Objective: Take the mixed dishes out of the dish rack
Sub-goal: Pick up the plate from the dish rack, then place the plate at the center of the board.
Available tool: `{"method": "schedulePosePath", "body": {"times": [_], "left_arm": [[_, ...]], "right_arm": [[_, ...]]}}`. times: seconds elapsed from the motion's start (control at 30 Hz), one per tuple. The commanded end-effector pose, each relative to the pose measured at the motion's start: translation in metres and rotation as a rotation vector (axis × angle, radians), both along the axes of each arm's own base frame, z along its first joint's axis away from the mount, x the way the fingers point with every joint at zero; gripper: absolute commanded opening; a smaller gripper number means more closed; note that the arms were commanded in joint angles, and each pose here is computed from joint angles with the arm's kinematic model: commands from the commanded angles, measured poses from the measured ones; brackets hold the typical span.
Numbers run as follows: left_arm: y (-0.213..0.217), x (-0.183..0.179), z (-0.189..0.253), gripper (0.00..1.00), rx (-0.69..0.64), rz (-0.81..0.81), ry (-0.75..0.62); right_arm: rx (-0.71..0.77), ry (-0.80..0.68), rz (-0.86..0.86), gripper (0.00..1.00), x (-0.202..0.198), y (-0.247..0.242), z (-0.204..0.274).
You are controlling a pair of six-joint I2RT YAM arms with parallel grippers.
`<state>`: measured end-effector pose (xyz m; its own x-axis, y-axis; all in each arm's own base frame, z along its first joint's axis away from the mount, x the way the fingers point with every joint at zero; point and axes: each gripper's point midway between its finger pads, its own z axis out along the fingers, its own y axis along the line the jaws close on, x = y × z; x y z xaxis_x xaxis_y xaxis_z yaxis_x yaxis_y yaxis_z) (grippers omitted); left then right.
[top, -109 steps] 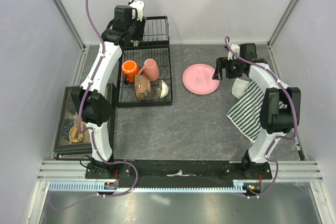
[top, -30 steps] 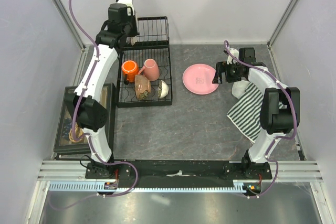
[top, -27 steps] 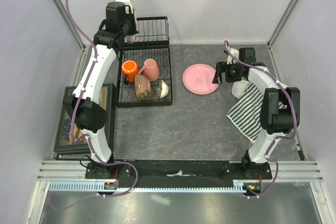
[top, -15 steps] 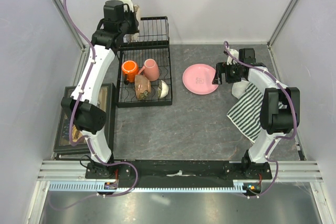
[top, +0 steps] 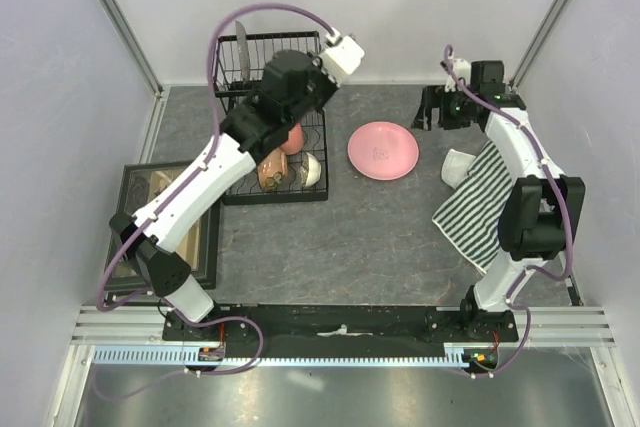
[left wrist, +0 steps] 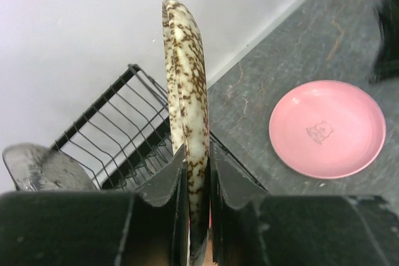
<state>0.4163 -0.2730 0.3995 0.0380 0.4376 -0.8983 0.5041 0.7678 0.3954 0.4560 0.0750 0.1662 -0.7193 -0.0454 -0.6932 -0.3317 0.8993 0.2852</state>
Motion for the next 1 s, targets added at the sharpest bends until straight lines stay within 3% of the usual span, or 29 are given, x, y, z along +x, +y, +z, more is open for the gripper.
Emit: {"method": "schedulePosePath", "body": {"times": [0.0,0.23,0.4,0.97], "left_arm": [[0.002,-0.009,0.045,0.02,0.116,0.052,-0.265],[-0.058,-0.033,0.007,0.02,0.32,-0.011,-0.397],[-0.093,-0.036,-0.015,0.02,0.397,-0.029,-0.473],[-0.175,-0.005,-0.191,0.02,0.67,-0.206,-0.448]], "right_arm": [[0.078,-0.056,-0.13,0.93,0.003,-0.023,0.06],[0.06,-0.049,-0.299,0.93,0.002,-0.073,0.06],[0.075,-0.044,-0.366,0.93,-0.004,-0.1,0.048],[0.05,-0.069,-0.43,0.93,-0.016,-0.126,0.021]]}}
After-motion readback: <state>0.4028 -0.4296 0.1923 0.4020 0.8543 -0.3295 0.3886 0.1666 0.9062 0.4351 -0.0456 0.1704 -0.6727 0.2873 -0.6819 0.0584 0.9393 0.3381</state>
